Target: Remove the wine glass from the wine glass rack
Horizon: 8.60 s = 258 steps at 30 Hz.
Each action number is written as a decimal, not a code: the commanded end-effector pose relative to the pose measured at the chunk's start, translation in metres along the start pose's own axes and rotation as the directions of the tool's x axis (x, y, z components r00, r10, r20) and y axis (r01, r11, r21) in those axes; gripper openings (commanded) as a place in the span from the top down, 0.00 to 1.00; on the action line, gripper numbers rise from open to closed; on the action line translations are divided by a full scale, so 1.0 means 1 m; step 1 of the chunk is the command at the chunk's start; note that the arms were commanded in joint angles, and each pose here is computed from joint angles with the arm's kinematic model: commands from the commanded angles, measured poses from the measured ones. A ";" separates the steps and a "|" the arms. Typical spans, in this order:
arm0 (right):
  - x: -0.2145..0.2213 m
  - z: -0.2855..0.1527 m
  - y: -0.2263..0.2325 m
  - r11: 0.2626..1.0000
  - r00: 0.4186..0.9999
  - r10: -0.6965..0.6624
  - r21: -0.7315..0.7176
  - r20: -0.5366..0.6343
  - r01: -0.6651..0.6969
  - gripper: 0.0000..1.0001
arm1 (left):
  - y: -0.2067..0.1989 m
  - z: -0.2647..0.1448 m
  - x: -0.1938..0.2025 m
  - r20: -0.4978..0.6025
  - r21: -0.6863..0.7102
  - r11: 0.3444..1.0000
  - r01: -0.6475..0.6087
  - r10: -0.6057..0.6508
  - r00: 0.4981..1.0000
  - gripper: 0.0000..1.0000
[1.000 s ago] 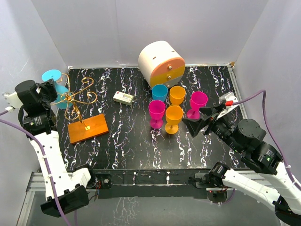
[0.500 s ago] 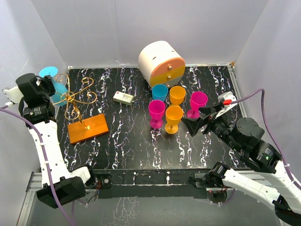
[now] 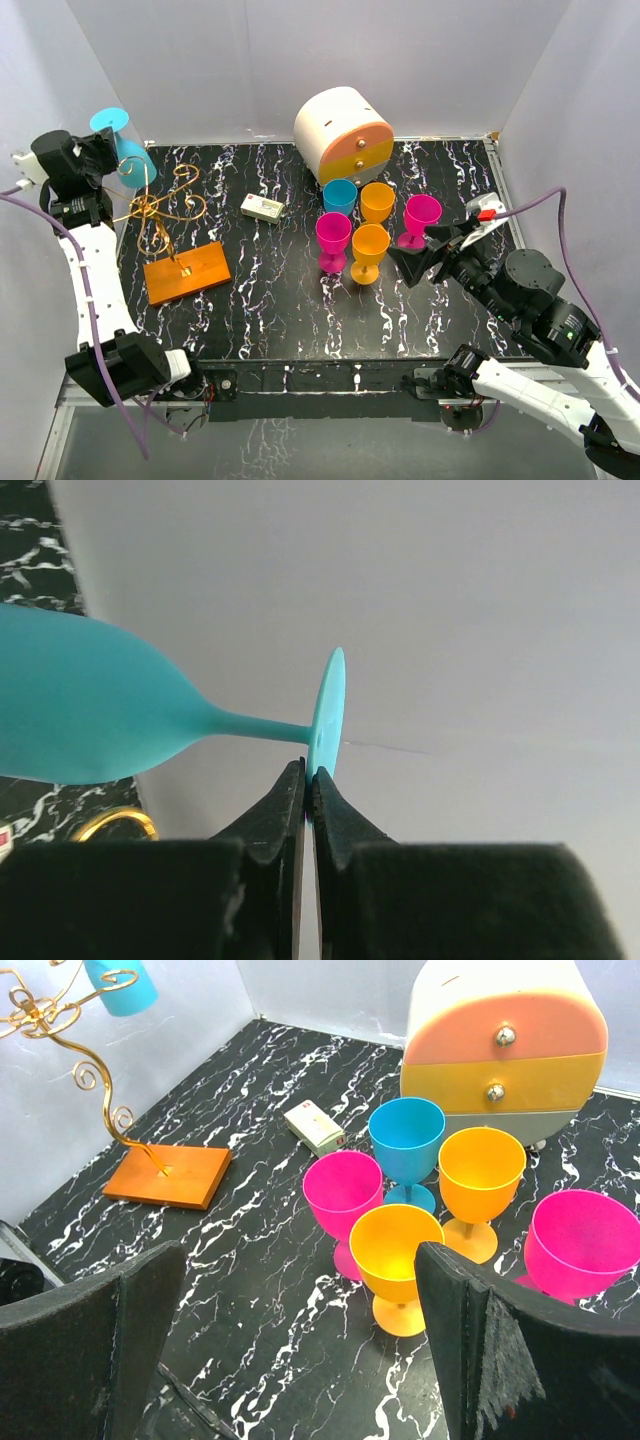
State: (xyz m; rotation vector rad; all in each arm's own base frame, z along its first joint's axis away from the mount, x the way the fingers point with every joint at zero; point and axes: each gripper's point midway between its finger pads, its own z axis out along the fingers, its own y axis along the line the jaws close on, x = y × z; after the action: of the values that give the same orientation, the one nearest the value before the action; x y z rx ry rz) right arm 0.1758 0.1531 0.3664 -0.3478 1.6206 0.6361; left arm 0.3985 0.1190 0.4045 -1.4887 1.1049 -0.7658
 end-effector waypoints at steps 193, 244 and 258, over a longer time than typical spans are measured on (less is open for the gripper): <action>0.001 0.064 -0.094 0.888 0.959 0.125 0.460 -0.254 0.006 0.02 | -0.032 -0.264 0.103 -0.216 0.598 0.461 -0.656 0.881 0.421 0.01; -0.188 -0.012 -0.043 0.959 0.951 -0.074 0.283 0.300 -0.015 0.02 | -0.073 -0.268 0.055 0.188 0.552 0.304 -0.777 0.862 0.471 0.01; -0.183 -0.006 -0.044 0.960 0.951 -0.059 0.280 0.304 -0.030 0.02 | -0.074 -0.276 0.048 0.205 0.545 0.295 -0.785 0.861 0.466 0.01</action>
State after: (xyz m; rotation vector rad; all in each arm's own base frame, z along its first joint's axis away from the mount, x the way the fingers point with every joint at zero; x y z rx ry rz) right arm 0.2251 0.0883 0.5213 -0.0550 1.4434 0.3918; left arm 0.1908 -0.0336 0.5190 -0.1842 1.4188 -0.3713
